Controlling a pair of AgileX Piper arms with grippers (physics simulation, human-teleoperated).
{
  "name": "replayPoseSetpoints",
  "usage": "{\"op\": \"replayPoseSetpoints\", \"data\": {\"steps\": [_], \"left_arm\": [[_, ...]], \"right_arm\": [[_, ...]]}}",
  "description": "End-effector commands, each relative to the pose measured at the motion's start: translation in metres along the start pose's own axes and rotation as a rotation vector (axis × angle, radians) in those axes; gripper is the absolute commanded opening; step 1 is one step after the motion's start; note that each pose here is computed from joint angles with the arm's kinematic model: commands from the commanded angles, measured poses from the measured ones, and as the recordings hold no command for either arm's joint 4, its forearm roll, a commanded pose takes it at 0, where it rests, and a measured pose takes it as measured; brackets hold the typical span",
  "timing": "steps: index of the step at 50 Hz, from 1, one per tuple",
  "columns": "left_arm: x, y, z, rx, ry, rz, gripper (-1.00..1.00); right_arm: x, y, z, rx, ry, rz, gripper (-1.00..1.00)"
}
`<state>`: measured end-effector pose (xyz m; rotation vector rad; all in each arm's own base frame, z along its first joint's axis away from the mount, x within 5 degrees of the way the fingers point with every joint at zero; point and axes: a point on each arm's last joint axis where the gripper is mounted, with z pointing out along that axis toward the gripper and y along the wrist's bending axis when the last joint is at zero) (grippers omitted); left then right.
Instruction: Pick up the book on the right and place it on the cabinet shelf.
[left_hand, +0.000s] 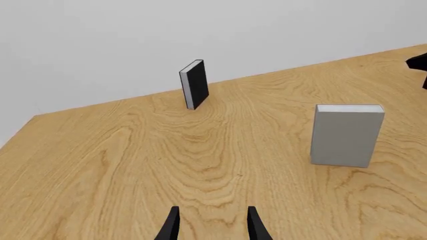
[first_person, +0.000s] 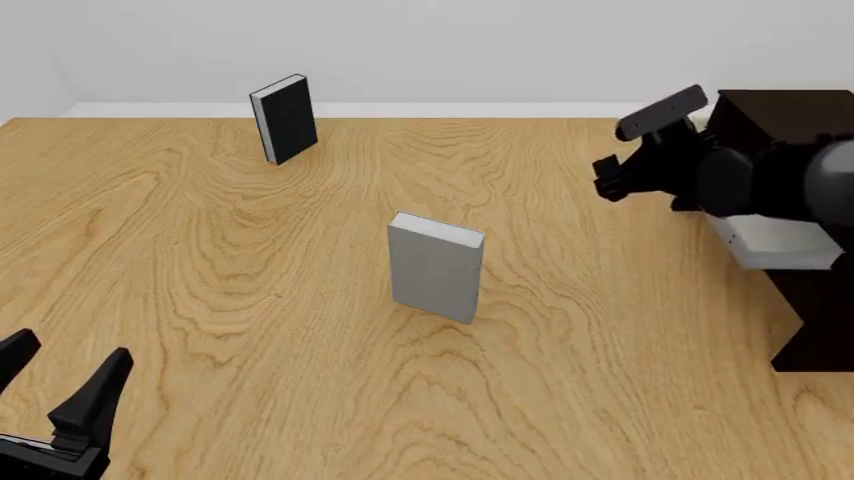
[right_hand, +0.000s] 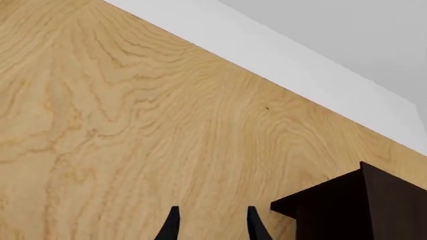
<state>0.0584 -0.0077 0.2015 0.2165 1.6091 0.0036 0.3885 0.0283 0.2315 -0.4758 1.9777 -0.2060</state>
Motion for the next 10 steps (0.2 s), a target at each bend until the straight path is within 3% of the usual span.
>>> {"op": "replayPoseSetpoints", "data": {"steps": [1,10], "left_arm": [[0.0000,0.0000,0.0000,0.000,0.000,0.001,1.00],[0.0002,-0.0002,-0.0006,0.002,-0.001,0.003,1.00]], "right_arm": [[0.0121,-0.0043,-0.0028,0.009,0.031,0.050,1.00],[0.0190,-0.0064,-0.0062,0.019,0.037,0.066,1.00]]}}
